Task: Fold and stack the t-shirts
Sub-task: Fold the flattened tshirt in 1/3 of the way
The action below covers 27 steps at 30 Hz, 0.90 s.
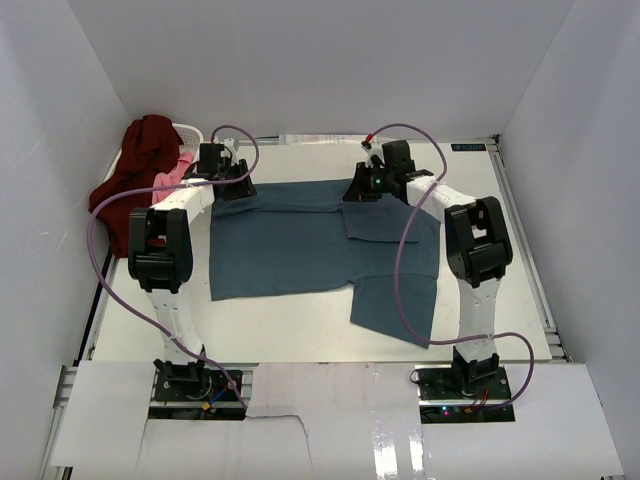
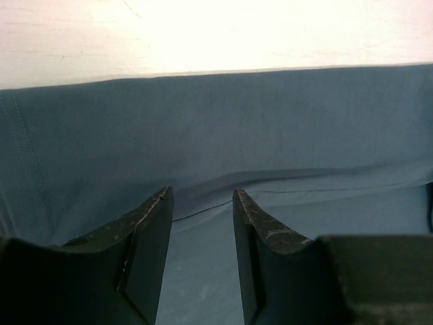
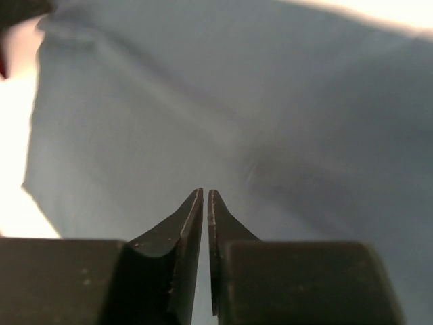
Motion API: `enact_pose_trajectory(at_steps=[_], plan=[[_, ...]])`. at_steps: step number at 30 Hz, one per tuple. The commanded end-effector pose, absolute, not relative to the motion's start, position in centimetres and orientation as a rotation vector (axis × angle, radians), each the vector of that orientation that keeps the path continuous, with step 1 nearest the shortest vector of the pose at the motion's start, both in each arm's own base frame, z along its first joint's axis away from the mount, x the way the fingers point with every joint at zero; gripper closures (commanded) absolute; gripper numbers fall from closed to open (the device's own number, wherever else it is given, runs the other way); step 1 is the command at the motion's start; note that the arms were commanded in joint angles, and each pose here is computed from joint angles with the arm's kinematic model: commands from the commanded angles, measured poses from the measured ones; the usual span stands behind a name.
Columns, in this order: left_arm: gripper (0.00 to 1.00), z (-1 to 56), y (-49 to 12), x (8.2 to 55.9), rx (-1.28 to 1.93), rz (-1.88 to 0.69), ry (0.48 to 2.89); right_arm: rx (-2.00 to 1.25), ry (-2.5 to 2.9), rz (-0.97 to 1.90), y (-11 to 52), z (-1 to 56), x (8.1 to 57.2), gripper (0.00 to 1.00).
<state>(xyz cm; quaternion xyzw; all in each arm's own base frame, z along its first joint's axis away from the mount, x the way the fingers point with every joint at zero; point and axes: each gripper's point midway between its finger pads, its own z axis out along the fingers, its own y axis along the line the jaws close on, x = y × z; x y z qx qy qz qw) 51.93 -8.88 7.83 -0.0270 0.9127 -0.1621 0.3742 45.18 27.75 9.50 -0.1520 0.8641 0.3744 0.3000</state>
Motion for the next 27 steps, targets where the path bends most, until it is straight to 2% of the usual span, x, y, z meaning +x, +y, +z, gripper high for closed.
enact_pose_trajectory(at_steps=[1,7,9,10,13,19,25,27], plan=[[0.49,11.2,-8.1,51.4,-0.007,-0.378,2.294,-0.381,2.256,0.886,27.6,9.9,48.8,0.88],[0.54,10.3,-7.4,51.2,0.025,-0.321,2.325,-0.378,2.262,0.889,28.4,8.3,51.1,0.90],[0.60,9.6,-7.2,51.2,0.048,-0.305,2.340,-0.372,2.277,0.871,28.3,7.3,51.6,0.90],[0.68,8.7,-7.3,50.9,0.052,-0.303,2.369,-0.367,2.290,0.853,28.2,6.8,51.7,0.90],[0.76,7.4,-7.3,50.4,0.072,-0.309,2.411,-0.358,2.331,0.832,27.8,4.8,51.9,0.90],[0.80,5.8,-6.1,49.4,0.138,-0.166,2.475,-0.332,2.400,0.799,27.0,1.9,51.9,0.90],[0.77,3.4,-3.9,48.5,0.174,0.012,2.533,-0.340,2.420,0.801,26.7,0.9,51.2,0.90],[0.54,3.0,-3.9,48.4,0.177,0.047,2.544,-0.347,2.419,0.805,26.7,0.9,51.0,0.89]])
